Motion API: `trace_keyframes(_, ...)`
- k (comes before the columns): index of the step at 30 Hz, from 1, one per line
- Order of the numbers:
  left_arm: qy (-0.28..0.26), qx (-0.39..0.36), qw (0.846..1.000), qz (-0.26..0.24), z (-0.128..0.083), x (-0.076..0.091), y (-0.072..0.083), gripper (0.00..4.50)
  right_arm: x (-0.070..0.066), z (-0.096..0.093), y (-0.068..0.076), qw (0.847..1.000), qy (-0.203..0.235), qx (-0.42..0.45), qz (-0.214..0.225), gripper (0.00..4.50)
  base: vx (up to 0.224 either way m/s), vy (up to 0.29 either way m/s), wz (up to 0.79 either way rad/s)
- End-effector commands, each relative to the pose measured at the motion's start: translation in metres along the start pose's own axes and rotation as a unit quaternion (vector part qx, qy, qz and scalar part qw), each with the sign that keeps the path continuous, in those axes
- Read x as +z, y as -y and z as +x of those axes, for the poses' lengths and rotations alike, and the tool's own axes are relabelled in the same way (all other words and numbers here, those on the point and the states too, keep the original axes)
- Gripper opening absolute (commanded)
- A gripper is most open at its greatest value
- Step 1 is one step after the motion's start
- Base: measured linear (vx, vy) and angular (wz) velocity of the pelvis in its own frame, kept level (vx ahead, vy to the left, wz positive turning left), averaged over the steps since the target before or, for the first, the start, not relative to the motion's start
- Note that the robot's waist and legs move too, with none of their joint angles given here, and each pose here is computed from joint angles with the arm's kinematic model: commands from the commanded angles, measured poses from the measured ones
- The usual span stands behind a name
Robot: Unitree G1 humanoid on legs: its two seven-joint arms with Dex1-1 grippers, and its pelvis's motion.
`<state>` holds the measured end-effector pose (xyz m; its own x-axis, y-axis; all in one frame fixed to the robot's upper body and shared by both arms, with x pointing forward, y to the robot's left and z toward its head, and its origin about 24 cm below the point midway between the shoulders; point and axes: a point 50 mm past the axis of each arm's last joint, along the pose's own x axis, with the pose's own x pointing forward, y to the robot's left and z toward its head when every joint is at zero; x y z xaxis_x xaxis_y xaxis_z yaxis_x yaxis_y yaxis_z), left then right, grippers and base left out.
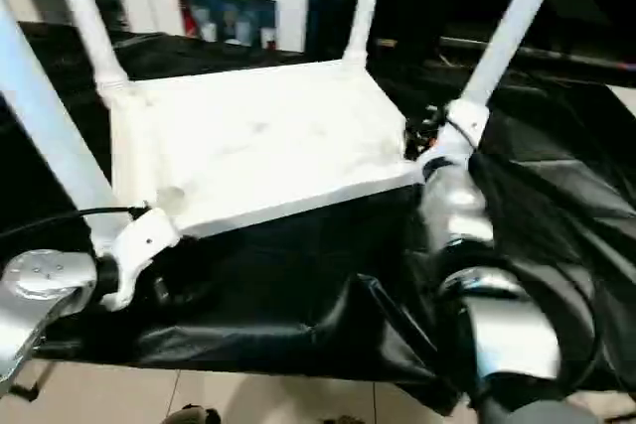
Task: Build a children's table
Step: Rotate leg to tighten
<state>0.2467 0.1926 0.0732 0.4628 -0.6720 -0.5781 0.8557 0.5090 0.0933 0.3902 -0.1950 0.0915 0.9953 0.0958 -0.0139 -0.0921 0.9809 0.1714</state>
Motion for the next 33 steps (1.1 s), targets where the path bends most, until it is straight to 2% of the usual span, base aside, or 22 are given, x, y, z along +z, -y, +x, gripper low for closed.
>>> trace_keyframes(1, 0.011, -0.027, 1.000, -0.007, -0.010, -0.001, 0.004, 4.47, 0.004, 0.001, -0.016, 0.995, 0.006, 0.097, -0.026, 3.14, 0.000, 0.000, 0.00)
trace_keyframes(3, 0.002, -0.028, 0.999, -0.020, -0.018, -0.008, 0.004, 4.47, 0.001, -0.002, -0.022, 0.990, 0.002, 0.139, -0.034, 3.14, 0.000, 0.000, 0.00)
trace_keyframes(5, -0.011, 0.003, 0.999, -0.042, -0.040, -0.025, -0.002, 4.47, -0.011, -0.015, -0.030, 0.980, -0.006, 0.189, -0.061, 3.14, 0.000, 0.000, 0.00)
trace_keyframes(8, -0.008, 0.016, 0.999, -0.048, -0.045, -0.027, -0.005, 4.47, -0.015, -0.019, -0.030, 0.979, -0.007, 0.194, -0.066, 3.14, 0.000, 0.000, 0.00)
trace_keyframes(10, 0.010, 0.059, 0.997, -0.052, -0.059, -0.031, -0.014, 4.47, -0.023, -0.029, -0.024, 0.983, -0.004, 0.164, -0.076, 3.14, 0.000, 0.000, 0.00)
trace_keyframes(12, 0.021, 0.094, 0.994, -0.056, -0.073, -0.037, -0.023, 4.47, -0.030, -0.040, -0.015, 0.989, -0.004, 0.128, -0.070, 3.14, 0.000, 0.000, 0.00)
trace_keyframes(13, 0.016, 0.117, 0.991, -0.056, -0.087, -0.046, -0.029, 4.47, -0.036, -0.051, -0.006, 0.992, -0.017, 0.109, -0.054, 3.14, 0.000, 0.000, 0.00)
trace_keyframes(18, 0.061, 0.145, 0.985, -0.074, -0.103, -0.047, -0.036, 4.47, -0.037, -0.067, 0.008, 0.994, -0.040, 0.080, -0.064, 3.14, 0.000, 0.000, 0.00)
trace_keyframes(23, 0.092, 0.166, 0.978, -0.085, -0.112, -0.045, -0.043, 4.47, -0.043, -0.077, 0.019, 0.992, -0.073, 0.048, -0.089, 3.14, 0.000, 0.000, 0.00)
trace_keyframes(25, 0.097, 0.183, 0.975, -0.086, -0.114, -0.047, -0.047, 4.47, -0.044, -0.078, 0.019, 0.992, -0.081, 0.046, -0.090, 3.14, 0.000, 0.000, 0.00)
trace_keyframes(29, 0.121, 0.253, 0.957, -0.076, -0.109, -0.047, -0.063, 4.47, -0.052, -0.078, 0.009, 0.987, -0.111, 0.073, -0.093, 3.14, 0.000, 0.000, 0.00)
trace_keyframes(30, 0.121, 0.253, 0.957, -0.076, -0.109, -0.047, -0.063, 4.47, -0.052, -0.078, 0.009, 0.987, -0.111, 0.073, -0.093, 3.14, 0.000, 0.000, 0.00)
trace_keyframes(32, 0.137, 0.285, 0.946, -0.072, -0.105, -0.046, -0.070, 4.47, -0.055, -0.077, 0.003, 0.985, -0.118, 0.081, -0.091, 3.14, 0.000, 0.000, 0.00)
trace_keyframes(33, 0.161, 0.287, 0.940, -0.084, -0.103, -0.043, -0.072, 4.47, -0.057, -0.077, 0.001, 0.985, -0.122, 0.085, -0.092, 3.14, 0.000, 0.000, 0.00)
